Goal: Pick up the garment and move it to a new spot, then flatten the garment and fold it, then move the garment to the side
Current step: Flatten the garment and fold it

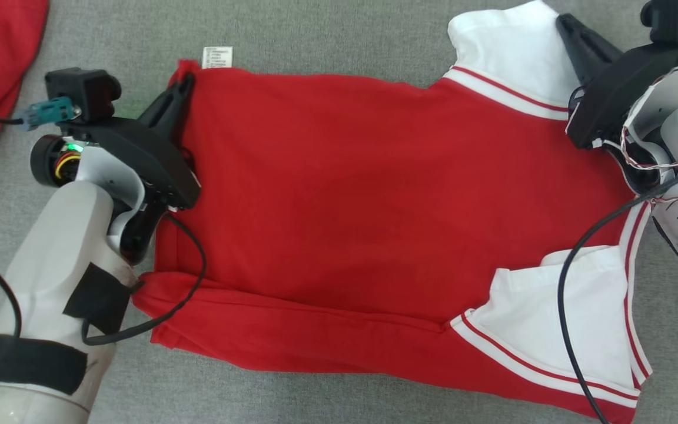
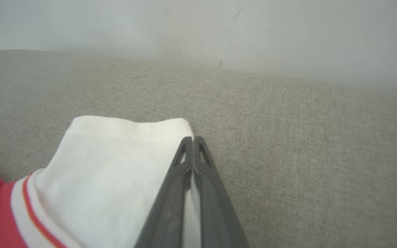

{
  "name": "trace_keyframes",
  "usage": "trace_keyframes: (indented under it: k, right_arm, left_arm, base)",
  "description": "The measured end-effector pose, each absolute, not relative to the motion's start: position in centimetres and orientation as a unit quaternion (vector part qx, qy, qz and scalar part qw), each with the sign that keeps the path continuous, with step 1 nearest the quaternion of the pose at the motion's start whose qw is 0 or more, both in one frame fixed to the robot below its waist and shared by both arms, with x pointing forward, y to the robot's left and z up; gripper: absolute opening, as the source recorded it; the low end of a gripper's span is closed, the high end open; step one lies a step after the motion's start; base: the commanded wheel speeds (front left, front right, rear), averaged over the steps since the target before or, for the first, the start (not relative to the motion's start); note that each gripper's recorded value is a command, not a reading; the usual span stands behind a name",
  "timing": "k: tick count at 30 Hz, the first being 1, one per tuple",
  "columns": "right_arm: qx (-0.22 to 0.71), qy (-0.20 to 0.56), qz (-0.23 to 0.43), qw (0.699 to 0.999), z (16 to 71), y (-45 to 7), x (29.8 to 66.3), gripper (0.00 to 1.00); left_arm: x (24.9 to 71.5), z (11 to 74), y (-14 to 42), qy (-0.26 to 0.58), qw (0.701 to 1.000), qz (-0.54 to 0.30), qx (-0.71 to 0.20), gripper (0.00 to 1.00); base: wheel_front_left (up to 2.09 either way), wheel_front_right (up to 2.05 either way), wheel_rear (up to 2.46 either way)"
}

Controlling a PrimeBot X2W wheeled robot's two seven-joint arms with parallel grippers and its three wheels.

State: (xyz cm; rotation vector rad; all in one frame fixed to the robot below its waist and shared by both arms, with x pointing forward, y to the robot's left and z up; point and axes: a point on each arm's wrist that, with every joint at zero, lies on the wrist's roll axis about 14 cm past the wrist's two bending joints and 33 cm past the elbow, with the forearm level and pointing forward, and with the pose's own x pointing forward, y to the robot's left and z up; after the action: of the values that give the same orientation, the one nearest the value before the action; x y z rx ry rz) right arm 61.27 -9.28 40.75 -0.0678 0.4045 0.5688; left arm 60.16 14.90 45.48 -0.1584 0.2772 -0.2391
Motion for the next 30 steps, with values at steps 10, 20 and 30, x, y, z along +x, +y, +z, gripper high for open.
trace_keyframes:
  k: [10,20,30]
  right_arm:
    - [0.004,0.119,0.293,0.949,45.3,-9.8,59.7,0.0]
    - [0.059,0.103,0.332,0.936,46.1,-10.1,52.5,0.0]
    - [0.125,0.099,0.333,0.929,46.4,-10.0,45.7,0.0]
  left_arm:
    - [59.0,48.3,16.2,0.086,0.986,-0.109,-0.092,0.0]
    - [55.5,49.4,15.2,0.058,0.98,-0.124,-0.143,0.0]
    - [51.2,49.3,15.6,0.063,0.974,-0.108,-0.19,0.0]
  base:
    - [0.0,0.0,0.0]
    - [0.0,0.0,0.0]
    - [0.0,0.0,0.0]
